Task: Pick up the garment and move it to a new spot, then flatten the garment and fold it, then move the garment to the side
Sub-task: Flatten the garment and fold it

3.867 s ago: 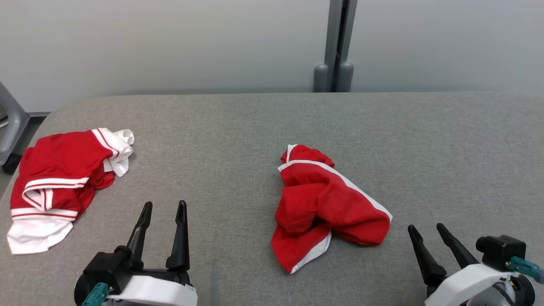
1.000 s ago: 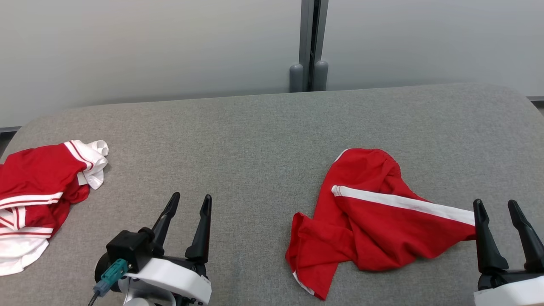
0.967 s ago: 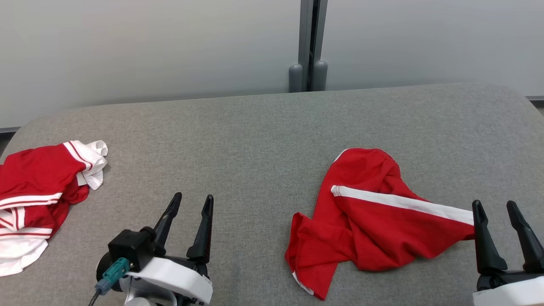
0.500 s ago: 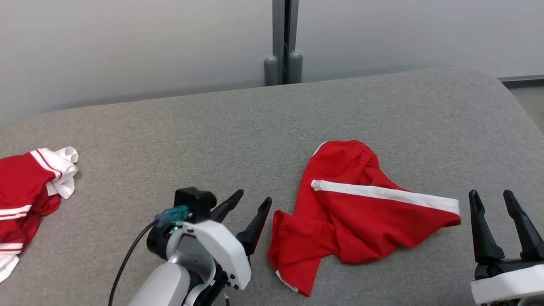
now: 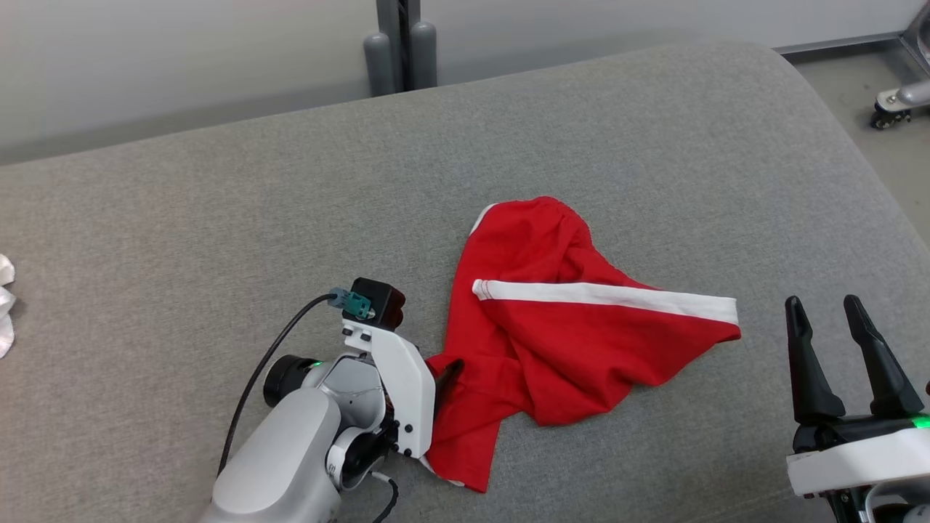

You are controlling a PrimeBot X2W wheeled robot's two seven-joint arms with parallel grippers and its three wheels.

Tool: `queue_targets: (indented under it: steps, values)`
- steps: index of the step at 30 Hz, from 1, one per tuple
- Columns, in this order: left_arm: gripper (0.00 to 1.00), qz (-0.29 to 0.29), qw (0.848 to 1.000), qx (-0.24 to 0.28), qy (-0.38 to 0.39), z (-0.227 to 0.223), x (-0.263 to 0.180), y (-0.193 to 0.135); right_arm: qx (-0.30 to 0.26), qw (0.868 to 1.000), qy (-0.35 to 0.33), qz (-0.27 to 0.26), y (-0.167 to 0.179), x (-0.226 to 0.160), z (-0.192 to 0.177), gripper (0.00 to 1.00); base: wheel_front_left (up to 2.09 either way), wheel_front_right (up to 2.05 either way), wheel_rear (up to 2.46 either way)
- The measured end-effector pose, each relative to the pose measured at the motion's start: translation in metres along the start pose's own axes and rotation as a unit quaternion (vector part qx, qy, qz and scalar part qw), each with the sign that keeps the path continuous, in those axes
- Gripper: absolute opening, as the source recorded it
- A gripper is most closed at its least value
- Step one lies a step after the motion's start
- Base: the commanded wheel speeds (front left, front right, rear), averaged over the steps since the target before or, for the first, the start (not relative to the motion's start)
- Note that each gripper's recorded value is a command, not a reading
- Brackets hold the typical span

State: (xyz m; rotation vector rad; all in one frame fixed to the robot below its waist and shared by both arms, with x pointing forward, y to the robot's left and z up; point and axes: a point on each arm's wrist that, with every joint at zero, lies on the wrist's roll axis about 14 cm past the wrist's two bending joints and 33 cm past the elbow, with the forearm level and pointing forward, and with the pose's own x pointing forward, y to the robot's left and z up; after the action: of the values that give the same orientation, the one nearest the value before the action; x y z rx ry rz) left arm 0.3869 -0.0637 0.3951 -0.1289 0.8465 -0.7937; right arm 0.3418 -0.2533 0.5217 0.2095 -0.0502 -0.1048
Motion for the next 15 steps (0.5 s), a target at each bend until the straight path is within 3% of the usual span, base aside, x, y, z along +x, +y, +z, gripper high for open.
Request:
queue_targets:
  steps: [5, 6, 7, 8, 15]
  values:
    - [1.00, -0.039, 0.998, 0.009, 0.041, -0.010, 0.018, -0.016, -0.001, 1.000, 0.002, -0.015, -0.007, -0.001, -0.004, 1.00, 0.00, 0.00, 0.00]
    - [0.87, -0.047, 0.998, 0.011, 0.045, -0.011, 0.020, -0.021, -0.002, 1.000, 0.003, -0.018, -0.009, -0.001, -0.004, 1.00, 0.00, 0.00, 0.00]
    - [0.64, -0.054, 0.997, 0.013, 0.047, -0.011, 0.022, -0.025, -0.002, 1.000, 0.003, -0.020, -0.010, -0.002, -0.005, 1.00, 0.00, 0.00, 0.00]
    - [0.00, -0.058, 0.997, 0.013, 0.048, -0.011, 0.023, -0.028, -0.002, 1.000, 0.005, -0.022, -0.011, -0.002, -0.007, 1.00, 0.00, 0.00, 0.00]
    - [0.00, -0.061, 0.997, 0.025, 0.038, -0.007, 0.026, -0.029, 0.002, 1.000, 0.004, -0.025, -0.011, -0.002, -0.009, 1.00, 0.00, 0.00, 0.00]
